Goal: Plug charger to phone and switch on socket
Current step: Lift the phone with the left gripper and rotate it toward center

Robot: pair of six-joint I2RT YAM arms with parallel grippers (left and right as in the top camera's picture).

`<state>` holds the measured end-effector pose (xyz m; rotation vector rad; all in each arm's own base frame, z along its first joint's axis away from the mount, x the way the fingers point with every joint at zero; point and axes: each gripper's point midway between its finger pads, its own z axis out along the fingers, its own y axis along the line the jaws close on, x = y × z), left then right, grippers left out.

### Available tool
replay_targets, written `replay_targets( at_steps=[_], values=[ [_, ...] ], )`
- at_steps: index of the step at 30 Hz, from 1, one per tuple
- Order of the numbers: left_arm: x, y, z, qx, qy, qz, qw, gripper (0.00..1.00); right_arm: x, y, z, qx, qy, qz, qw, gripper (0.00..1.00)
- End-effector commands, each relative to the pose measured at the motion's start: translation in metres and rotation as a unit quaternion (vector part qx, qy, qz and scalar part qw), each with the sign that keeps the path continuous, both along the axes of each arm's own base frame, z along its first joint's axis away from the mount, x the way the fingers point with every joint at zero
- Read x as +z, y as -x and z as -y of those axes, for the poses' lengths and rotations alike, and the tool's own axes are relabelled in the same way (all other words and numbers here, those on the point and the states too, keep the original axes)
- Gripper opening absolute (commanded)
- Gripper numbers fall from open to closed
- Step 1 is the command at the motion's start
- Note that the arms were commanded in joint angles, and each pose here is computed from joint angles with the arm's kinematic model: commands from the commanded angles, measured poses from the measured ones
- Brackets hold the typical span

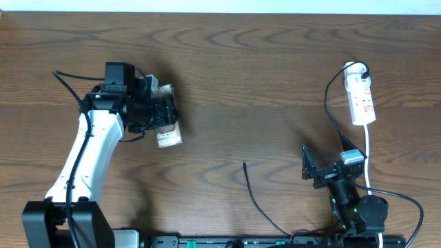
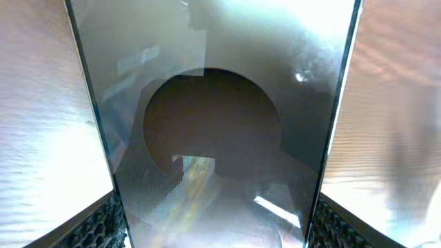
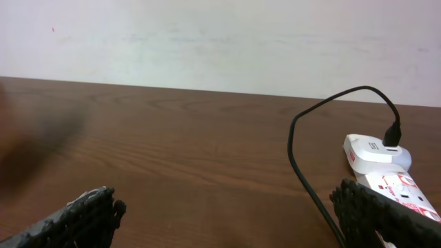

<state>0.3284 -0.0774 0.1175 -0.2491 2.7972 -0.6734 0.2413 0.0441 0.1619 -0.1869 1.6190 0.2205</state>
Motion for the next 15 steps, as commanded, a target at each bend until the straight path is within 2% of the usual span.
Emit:
replay_targets(
  at_steps=[1,8,15],
  values=[
    [0.027,-0.004,0.021,0.061,0.094,-0.026,0.993,0.08,-0.001,0.0,0.002,-0.005,0.006,0.001,1.0,0.99],
    [0.048,0.005,0.049,0.115,0.219,-0.107,0.963,0.08,-0.001,0.0,0.002,-0.005,0.006,0.001,1.0,0.99],
    [0.081,0.018,0.076,0.131,0.347,-0.203,0.906,0.08,-0.001,0.0,0.002,-0.005,0.006,0.001,1.0,0.99]
  ],
)
